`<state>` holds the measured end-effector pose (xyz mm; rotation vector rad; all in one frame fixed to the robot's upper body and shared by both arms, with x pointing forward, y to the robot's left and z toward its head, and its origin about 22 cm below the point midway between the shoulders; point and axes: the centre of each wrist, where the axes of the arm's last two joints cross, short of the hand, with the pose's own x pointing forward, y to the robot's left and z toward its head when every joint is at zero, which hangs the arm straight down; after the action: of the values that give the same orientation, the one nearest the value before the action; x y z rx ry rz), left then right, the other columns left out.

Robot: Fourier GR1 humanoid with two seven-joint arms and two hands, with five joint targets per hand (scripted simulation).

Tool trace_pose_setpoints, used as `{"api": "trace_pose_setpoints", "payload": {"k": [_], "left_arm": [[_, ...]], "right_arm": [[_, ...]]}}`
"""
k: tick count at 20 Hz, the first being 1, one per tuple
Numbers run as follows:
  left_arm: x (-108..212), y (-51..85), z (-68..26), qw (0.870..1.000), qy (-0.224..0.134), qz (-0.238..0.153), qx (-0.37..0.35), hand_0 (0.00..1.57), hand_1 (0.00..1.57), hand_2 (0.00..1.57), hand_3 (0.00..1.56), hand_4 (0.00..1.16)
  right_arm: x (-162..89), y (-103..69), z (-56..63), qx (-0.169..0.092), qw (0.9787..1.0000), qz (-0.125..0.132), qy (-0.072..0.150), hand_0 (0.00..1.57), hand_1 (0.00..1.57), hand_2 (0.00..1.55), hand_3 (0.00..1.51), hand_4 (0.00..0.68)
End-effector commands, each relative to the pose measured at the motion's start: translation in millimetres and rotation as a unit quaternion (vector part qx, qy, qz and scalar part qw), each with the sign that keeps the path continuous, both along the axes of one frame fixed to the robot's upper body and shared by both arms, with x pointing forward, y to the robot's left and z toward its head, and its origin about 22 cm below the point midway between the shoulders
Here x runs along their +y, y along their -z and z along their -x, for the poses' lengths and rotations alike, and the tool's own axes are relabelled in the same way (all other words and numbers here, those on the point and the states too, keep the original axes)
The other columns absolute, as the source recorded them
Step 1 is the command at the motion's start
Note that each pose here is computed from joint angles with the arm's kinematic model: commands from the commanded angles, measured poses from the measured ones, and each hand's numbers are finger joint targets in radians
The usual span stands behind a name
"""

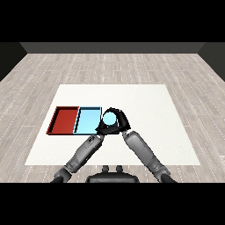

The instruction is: Pick the blue can and put it in the blue box

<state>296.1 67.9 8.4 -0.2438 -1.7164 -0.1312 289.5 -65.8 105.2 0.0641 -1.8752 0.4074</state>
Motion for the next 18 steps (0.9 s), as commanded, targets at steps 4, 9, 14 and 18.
{"api": "trace_pose_setpoints", "payload": {"k": [4, 9, 14, 18], "left_arm": [[2, -2.0, -11.1, 0.999, -0.032, 0.002, -0.016, 1.57, 1.57, 1.57, 1.48, 1.15], [-1, -5.1, 0.6, 0.998, -0.062, -0.005, -0.015, 1.57, 1.57, 1.56, 1.48, 1.14], [6, 5.4, -1.6, 0.998, -0.056, -0.002, -0.025, 1.57, 1.57, 1.57, 1.49, 1.13], [14, 20.7, -12.7, 0.998, -0.057, -0.005, -0.026, 1.57, 1.57, 1.57, 1.49, 1.13]], "right_arm": [[-3, -15.8, -3.8, 0.005, 0.9997, -0.018, 0.013, 1.5, 1.5, 1.46, 1.38, 0.563], [-13, -3.9, -4.3, 0.018, 0.9981, -0.058, -0.013, 1.38, 1.38, 1.32, 1.17, 0.205], [-12, 6.5, -3.5, 0.025, 0.9994, -0.024, -0.009, 0.0, 0.0, 0.0, 0.0, 0.0], [-8, 15.8, 3.0, 0.011, 0.9998, -0.014, -0.009, 0.0, 0.0, 0.0, 0.0, 0.0]]}}
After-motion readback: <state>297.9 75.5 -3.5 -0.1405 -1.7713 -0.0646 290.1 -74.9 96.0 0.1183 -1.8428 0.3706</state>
